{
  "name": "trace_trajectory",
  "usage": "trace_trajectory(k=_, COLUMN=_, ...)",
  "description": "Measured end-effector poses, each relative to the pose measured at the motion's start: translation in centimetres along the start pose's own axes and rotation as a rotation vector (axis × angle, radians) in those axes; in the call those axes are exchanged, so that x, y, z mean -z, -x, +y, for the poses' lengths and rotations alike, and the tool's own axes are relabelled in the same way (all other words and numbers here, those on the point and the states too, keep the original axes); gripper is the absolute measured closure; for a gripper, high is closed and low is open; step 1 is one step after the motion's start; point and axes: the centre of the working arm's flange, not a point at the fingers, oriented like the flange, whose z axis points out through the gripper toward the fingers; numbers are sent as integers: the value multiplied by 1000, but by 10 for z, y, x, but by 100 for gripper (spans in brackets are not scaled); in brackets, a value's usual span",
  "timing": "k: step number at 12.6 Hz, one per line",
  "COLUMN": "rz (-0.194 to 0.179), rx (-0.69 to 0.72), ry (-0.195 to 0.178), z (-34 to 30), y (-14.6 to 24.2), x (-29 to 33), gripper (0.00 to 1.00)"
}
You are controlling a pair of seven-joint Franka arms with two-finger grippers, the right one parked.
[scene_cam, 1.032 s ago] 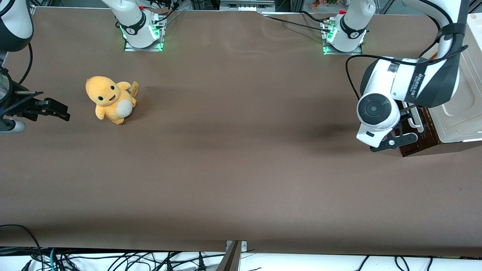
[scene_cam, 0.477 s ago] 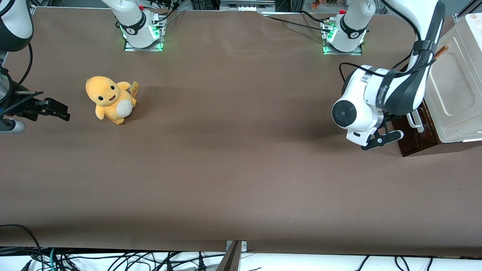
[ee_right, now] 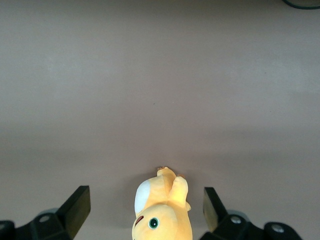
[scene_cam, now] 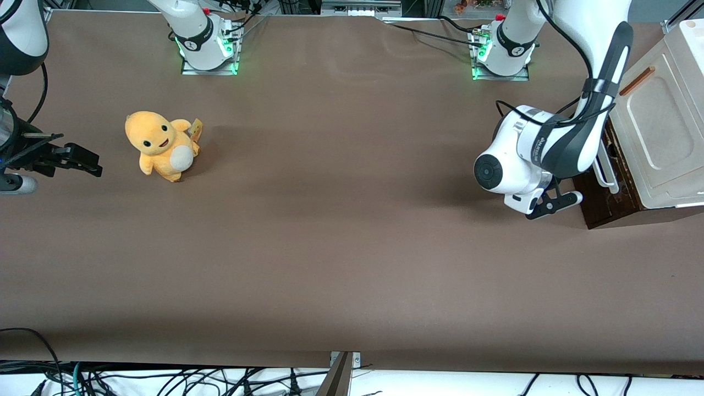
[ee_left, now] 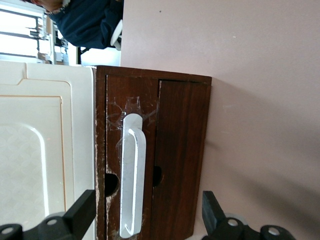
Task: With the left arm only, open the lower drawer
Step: 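Lower the open left gripper around the lower drawer's white bar handle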
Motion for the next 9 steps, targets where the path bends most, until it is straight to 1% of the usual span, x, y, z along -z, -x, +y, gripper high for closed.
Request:
trace_trajectory(k=2, rz=18, rx=1, ry=-42, z=8, y=5, x=-11, gripper=6)
trace_trajectory(k=3, rz=20, rx=-3, ry=-55, z=11, y=7, x=-16, gripper=6)
trace_trajectory(k=6, rz=20, rx=-14, ry=-73, z=20, y=10, x=-24, gripper=6)
trace_trajectory(k=9, rz=52, rx=-48, ry=-133, z=29, y=17, x=-39, gripper=6)
